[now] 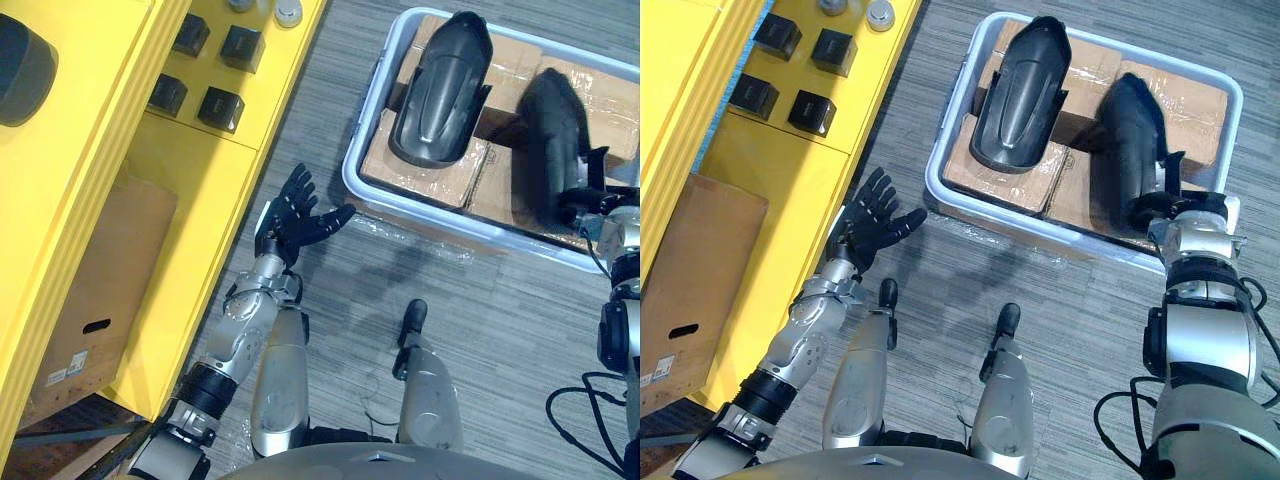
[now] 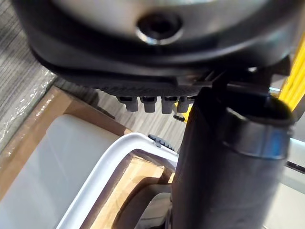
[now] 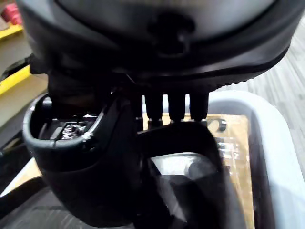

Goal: Walk over and take three plastic housings, then place them on the shelf

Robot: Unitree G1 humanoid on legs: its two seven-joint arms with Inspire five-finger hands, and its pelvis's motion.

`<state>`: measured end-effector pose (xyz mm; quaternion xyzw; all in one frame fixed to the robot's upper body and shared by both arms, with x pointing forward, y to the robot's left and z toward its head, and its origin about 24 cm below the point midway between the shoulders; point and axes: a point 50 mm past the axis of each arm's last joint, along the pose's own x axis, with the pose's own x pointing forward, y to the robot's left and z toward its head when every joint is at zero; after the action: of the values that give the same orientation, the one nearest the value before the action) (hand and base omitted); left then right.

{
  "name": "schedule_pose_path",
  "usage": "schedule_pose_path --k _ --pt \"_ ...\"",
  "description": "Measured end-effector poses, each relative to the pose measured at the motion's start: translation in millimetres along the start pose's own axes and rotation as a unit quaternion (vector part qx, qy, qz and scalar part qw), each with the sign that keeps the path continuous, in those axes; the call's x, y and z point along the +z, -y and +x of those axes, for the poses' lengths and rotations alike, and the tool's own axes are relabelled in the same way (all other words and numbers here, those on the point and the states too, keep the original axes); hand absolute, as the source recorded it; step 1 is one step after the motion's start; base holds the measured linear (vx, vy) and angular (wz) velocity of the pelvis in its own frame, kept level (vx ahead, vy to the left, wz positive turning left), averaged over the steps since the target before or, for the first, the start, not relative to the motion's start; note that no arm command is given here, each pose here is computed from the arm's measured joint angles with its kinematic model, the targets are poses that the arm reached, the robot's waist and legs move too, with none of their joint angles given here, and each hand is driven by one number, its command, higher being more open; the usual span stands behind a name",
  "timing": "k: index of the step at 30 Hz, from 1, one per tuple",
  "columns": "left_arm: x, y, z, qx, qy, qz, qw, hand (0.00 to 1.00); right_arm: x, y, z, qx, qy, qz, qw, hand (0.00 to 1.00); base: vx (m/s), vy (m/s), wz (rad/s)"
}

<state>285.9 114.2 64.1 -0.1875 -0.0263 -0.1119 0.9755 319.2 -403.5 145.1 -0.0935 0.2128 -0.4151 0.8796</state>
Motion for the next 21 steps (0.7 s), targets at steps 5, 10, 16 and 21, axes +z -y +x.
schedule_pose_path --k 5,10,16,21 --pt "11 4 -5 -0.013 0.023 0.0 1.0 1.0 -16 11 2 -0.033 -0.052 0.047 0.997 0.0 -0.01 -0.027 0.06" --pt "16 3 -8 -0.021 0.029 0.008 0.999 1.0 -36 23 5 -0.063 -0.064 0.08 0.993 0.0 0.04 -0.022 0.01" --pt "6 -11 -26 -0.011 0.003 0.017 1.0 1.0 -16 30 1 -0.148 0.061 0.055 0.986 0.0 0.03 -0.012 -0.01" --pt "1 -7 -44 -0.035 -0.022 0.01 0.999 1.0 12 21 -21 -0.176 0.226 -0.003 0.958 0.0 0.07 -0.026 -0.1"
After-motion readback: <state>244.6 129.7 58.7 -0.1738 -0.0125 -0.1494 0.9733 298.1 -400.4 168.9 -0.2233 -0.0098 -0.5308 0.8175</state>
